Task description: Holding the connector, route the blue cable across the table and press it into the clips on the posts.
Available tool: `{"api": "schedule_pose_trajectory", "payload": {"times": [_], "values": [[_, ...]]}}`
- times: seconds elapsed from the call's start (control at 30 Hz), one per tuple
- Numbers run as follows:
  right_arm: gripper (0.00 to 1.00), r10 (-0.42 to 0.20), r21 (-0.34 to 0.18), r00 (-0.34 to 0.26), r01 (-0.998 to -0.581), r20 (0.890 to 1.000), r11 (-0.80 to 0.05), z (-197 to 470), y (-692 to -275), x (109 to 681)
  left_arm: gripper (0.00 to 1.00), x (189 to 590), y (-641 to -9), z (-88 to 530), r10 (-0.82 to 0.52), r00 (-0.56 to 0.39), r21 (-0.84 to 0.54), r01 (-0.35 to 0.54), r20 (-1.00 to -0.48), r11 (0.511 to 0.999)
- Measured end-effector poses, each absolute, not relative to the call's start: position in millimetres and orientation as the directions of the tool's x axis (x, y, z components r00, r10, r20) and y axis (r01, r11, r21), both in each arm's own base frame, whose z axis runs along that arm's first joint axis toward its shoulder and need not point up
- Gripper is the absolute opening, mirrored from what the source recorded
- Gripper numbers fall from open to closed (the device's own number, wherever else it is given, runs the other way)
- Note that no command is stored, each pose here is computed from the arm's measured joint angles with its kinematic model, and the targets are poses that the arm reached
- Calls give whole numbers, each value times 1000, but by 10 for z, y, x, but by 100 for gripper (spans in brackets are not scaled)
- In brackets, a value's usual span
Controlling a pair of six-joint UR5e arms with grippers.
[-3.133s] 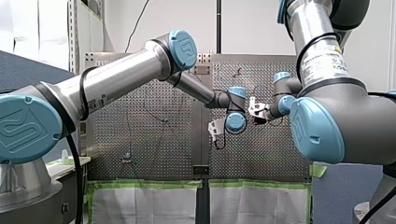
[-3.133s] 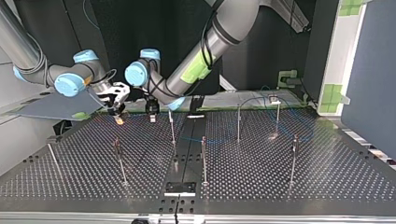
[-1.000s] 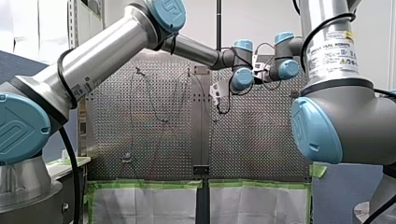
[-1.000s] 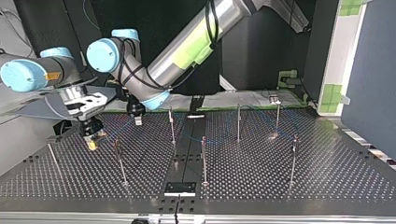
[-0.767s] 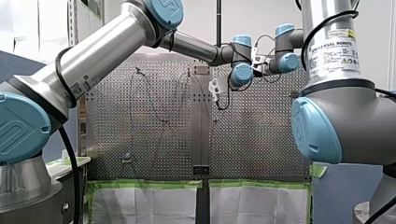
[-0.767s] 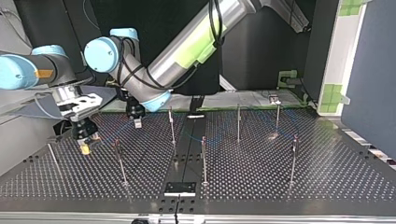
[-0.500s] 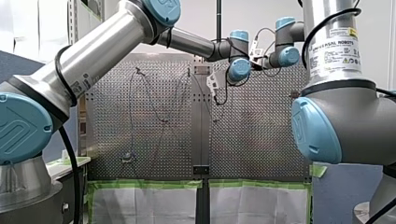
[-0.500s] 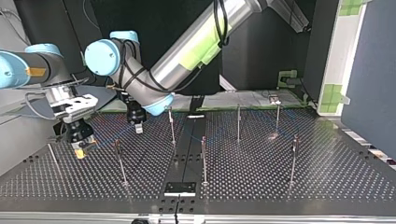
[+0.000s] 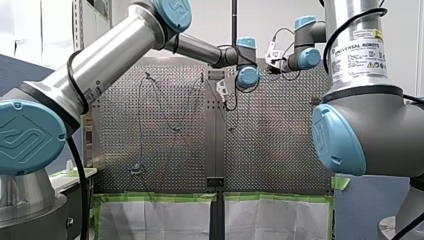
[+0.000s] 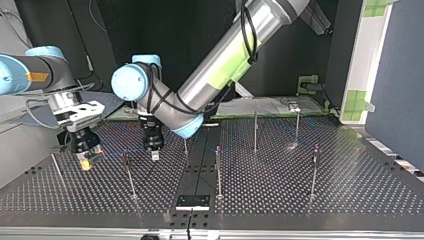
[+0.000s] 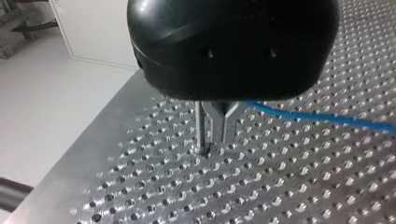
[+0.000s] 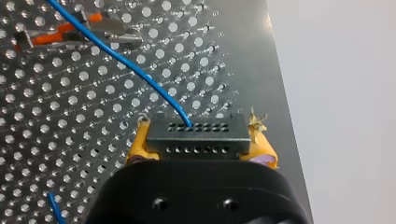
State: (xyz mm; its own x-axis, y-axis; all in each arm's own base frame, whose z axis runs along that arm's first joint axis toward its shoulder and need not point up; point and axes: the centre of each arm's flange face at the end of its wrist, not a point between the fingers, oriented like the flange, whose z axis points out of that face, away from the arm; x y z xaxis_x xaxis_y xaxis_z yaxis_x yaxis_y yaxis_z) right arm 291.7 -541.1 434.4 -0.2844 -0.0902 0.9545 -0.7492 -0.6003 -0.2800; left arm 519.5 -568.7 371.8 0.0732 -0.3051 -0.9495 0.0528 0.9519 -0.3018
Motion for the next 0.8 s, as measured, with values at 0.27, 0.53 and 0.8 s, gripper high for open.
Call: {"api": "schedule_pose_trajectory", "payload": {"times": [0.27, 0.53, 0.8], "values": [[0, -93, -283, -285, -753, 954, -593, 4327, -5431, 2889, 0, 5304, -5687, 3701, -313, 75, -304, 116, -947, 946], [0, -95, -288, -288, -759, 953, -584, 4301, -5467, 2850, 0, 5364, -5700, 3675, -316, 71, -301, 170, -946, 938], [0, -115, -298, -286, -763, 951, -574, 4145, -5550, 2846, 0, 5522, -5633, 3583, -316, 77, -300, 175, -945, 938]]}}
